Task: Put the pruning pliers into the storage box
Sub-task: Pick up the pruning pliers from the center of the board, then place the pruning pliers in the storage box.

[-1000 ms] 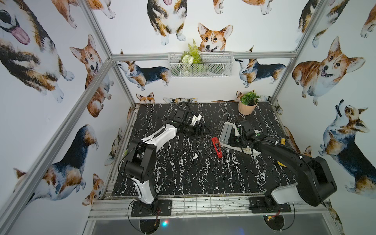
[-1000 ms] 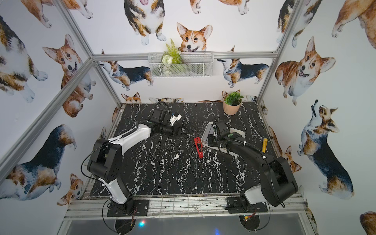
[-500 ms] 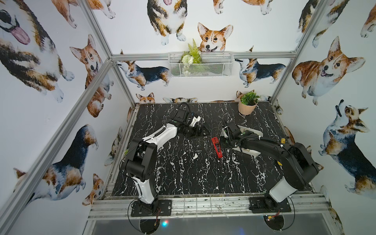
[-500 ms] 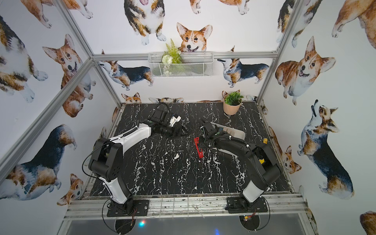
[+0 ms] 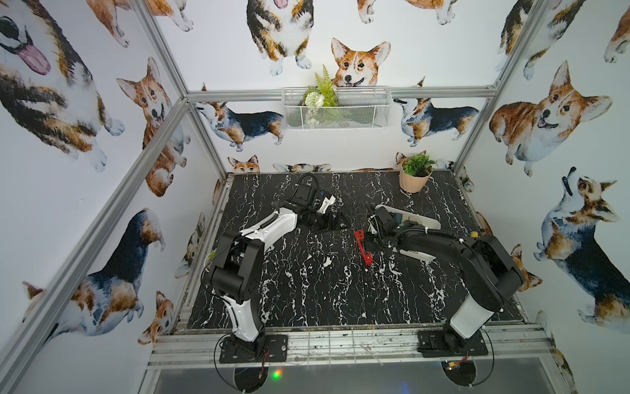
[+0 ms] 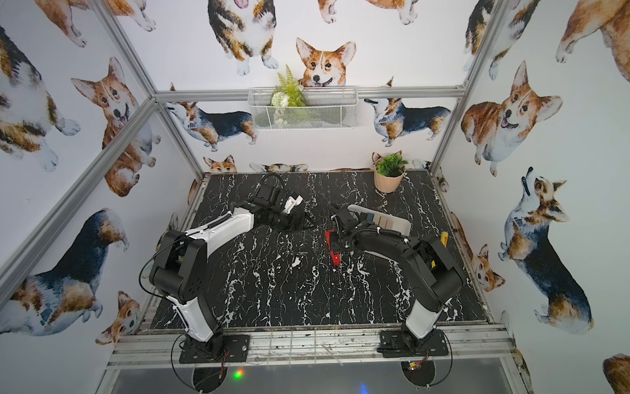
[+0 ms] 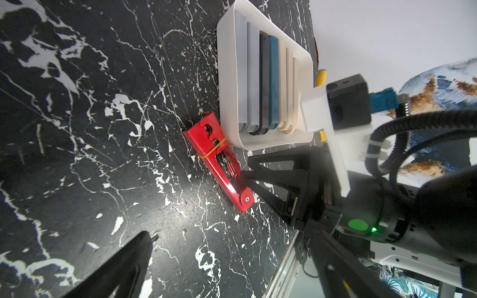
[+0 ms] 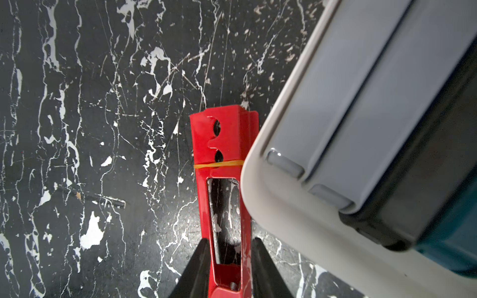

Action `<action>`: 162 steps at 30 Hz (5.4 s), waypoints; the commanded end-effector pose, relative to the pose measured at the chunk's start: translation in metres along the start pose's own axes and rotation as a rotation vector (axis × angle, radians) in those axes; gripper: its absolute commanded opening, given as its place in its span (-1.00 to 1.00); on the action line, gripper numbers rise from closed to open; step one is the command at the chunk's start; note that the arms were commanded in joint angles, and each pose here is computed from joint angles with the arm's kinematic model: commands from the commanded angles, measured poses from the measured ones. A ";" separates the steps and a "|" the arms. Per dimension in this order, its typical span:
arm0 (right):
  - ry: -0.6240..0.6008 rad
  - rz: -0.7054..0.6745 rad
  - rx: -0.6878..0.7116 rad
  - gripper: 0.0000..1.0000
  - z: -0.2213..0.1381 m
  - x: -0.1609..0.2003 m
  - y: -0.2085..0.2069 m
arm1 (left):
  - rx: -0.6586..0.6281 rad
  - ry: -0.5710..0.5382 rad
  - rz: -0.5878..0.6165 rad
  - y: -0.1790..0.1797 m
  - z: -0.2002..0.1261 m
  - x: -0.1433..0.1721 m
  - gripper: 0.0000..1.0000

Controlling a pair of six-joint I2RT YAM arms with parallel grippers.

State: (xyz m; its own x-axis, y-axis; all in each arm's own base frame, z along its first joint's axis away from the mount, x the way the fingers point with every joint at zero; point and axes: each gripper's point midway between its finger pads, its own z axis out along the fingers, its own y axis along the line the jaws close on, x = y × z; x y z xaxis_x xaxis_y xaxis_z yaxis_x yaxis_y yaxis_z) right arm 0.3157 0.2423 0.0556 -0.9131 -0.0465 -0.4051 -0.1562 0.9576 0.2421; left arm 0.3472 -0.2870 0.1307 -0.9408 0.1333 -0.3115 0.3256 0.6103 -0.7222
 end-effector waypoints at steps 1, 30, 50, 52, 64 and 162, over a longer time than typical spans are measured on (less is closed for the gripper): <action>-0.018 0.002 0.013 -0.46 0.002 -0.004 0.000 | -0.004 -0.019 0.031 0.001 0.001 -0.004 1.00; 0.036 -0.011 0.063 -0.78 0.024 0.012 -0.007 | 0.015 -0.033 0.033 -0.002 0.003 -0.008 1.00; -0.028 -0.013 0.034 -1.00 -0.004 -0.005 0.004 | 0.019 -0.038 0.037 -0.004 0.002 -0.009 1.00; -0.040 -0.012 0.031 -1.00 -0.009 -0.008 0.005 | 0.021 -0.040 0.039 -0.005 0.002 -0.009 1.00; -0.093 -0.028 0.090 -1.00 -0.038 -0.021 -0.004 | 0.058 -0.061 0.073 -0.018 -0.002 -0.011 1.00; -0.081 0.391 0.279 -1.00 -0.063 -0.006 -0.234 | 0.091 -0.105 0.129 -0.033 -0.009 -0.017 1.00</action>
State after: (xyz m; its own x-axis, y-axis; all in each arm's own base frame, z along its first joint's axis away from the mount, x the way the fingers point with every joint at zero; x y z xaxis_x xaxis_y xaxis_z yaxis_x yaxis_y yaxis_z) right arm 0.3225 0.0001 0.0529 -0.8594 0.3563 -0.3668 0.3273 0.9344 0.1407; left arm 0.3502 -0.2999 0.1560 -0.8955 0.1179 -0.4292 0.4204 0.5404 -0.7288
